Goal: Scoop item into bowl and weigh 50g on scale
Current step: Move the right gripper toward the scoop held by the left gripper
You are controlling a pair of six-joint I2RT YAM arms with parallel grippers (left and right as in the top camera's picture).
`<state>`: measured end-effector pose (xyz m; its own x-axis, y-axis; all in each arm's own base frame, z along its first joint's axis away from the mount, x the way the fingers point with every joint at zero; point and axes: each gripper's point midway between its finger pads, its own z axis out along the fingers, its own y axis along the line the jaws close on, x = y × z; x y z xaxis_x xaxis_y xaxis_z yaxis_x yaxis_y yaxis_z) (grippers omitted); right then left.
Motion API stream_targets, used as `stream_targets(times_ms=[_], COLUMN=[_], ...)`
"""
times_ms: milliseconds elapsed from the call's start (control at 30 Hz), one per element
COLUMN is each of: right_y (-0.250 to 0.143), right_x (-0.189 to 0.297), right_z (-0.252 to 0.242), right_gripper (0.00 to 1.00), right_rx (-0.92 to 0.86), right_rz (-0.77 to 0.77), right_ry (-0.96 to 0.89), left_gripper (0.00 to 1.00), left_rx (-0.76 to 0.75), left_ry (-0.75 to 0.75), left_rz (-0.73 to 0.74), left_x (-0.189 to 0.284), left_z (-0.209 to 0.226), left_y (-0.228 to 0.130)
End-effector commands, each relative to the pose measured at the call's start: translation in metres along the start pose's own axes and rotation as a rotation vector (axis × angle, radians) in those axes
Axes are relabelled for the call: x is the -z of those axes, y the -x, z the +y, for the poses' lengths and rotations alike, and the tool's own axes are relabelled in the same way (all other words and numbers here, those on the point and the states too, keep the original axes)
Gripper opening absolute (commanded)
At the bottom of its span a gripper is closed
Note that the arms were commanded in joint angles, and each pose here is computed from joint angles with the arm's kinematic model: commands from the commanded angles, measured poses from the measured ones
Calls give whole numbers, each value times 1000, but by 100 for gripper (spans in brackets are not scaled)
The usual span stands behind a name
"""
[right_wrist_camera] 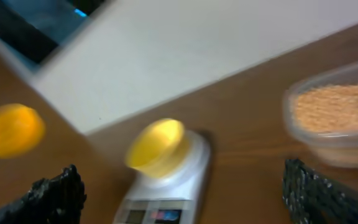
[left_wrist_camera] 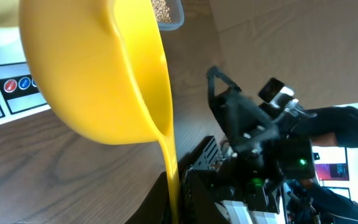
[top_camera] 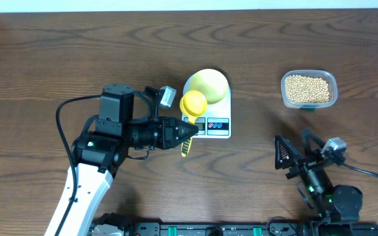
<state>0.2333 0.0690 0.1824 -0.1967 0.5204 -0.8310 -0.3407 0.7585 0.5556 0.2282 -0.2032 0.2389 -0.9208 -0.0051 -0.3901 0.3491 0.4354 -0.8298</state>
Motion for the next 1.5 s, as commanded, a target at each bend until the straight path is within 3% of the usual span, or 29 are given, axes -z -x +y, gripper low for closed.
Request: stream_targets(times_ms=[0, 167, 300, 667, 867, 967, 1100, 1300, 1467], right_y=[3, 40, 62, 89, 78, 70, 62, 47, 33], right_x=[3, 12, 17, -5, -26, -32, -44, -54, -63], right_z=[32, 65, 80, 83, 109, 122, 120, 126, 133], right_gripper=[99, 99, 99, 99, 99, 99, 99, 98, 81], right_rx=[-105, -11, 70, 171, 70, -113, -406, -450, -540], right_rz=[20, -98, -107, 216, 403, 490, 589, 659, 708], right_ry=[163, 273, 257, 39, 218, 309, 283, 304, 265], left_gripper=[7, 7, 7, 7, 7, 7, 7, 7, 7], left_rx=[-48, -47, -48, -63, -57, -68, -124, -95, -111], left_ry=[17, 34, 34, 51, 39, -1, -74, -46, -61], left_rz=[-25, -32, -32, -39, -34, -28, -25, -55, -39], left_x=[3, 3, 3, 3, 3, 2, -2, -14, -28], left_z=[-5, -2, -2, 1, -1, -8, -27, -31, -41], left_y=[7, 9, 9, 10, 9, 9, 12, 20, 17])
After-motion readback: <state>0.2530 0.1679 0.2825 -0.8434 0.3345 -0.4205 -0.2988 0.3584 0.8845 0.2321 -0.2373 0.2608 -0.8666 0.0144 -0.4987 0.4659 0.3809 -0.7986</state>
